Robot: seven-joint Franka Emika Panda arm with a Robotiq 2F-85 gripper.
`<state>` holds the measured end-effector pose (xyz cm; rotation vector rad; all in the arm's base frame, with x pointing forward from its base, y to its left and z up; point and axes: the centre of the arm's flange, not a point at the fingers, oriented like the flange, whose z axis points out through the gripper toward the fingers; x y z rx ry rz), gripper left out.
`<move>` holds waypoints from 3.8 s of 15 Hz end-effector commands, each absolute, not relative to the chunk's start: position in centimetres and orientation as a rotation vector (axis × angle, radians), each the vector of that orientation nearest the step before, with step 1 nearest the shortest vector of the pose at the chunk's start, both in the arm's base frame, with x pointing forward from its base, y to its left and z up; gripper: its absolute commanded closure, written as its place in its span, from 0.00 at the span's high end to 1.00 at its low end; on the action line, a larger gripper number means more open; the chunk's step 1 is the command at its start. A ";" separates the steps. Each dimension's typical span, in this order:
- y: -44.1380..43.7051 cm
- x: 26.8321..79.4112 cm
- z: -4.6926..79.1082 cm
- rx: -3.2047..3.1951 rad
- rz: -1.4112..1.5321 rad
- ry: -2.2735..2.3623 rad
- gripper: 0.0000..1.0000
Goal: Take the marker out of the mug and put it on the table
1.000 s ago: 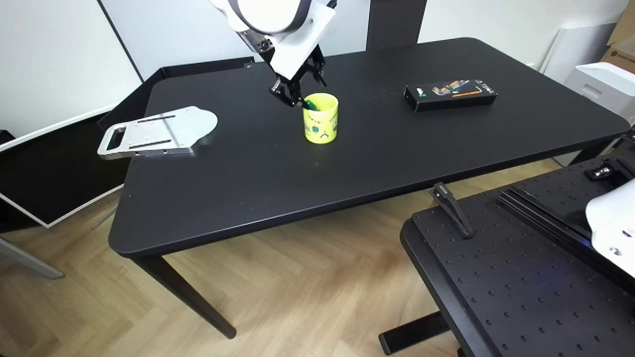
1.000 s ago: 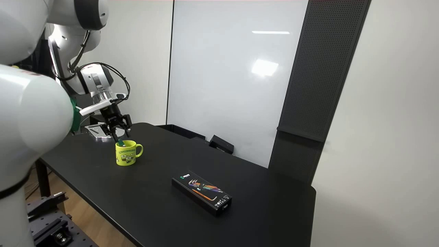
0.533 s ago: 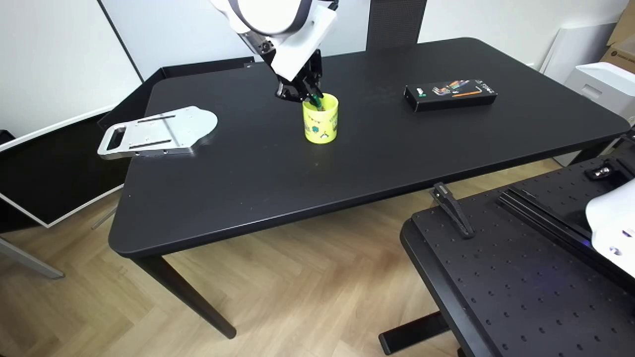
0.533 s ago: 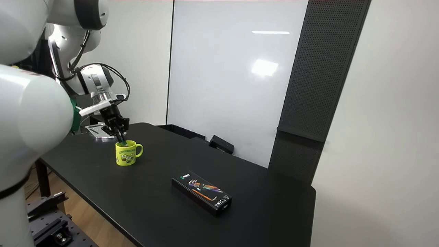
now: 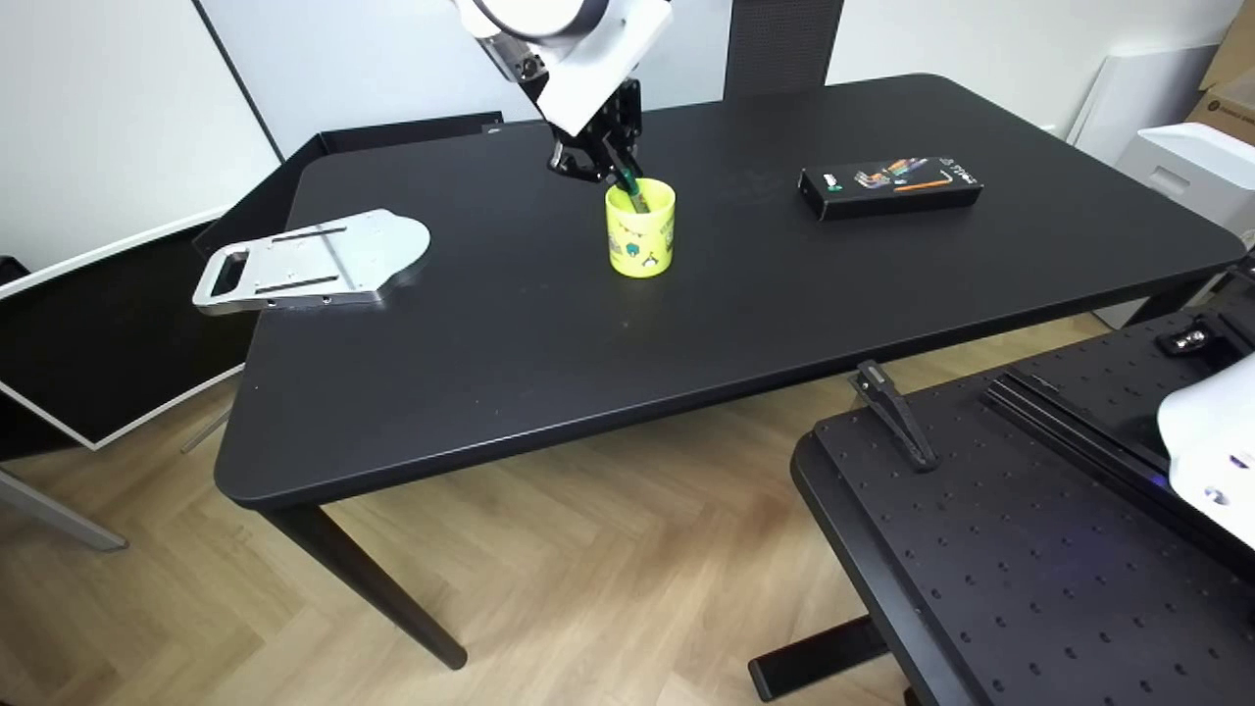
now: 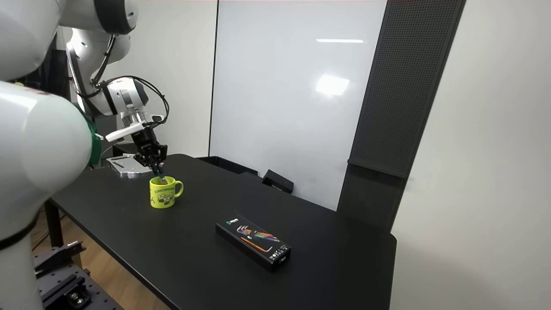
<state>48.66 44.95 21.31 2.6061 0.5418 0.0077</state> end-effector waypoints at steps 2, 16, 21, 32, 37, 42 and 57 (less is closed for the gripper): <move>42.8 51.4 27.2 2.619 0.053 0.445 0.05; 33.7 52.3 34.6 2.663 -0.286 0.349 0.05; 29.5 52.2 31.5 2.715 -0.452 0.242 0.05; 21.0 50.7 21.3 2.811 -0.828 -0.041 0.05; 18.9 50.2 17.8 2.884 -0.912 -0.086 0.05; 17.4 50.1 16.2 2.910 -0.945 -0.106 0.05; 23.1 53.2 21.7 2.958 -0.241 0.202 1.00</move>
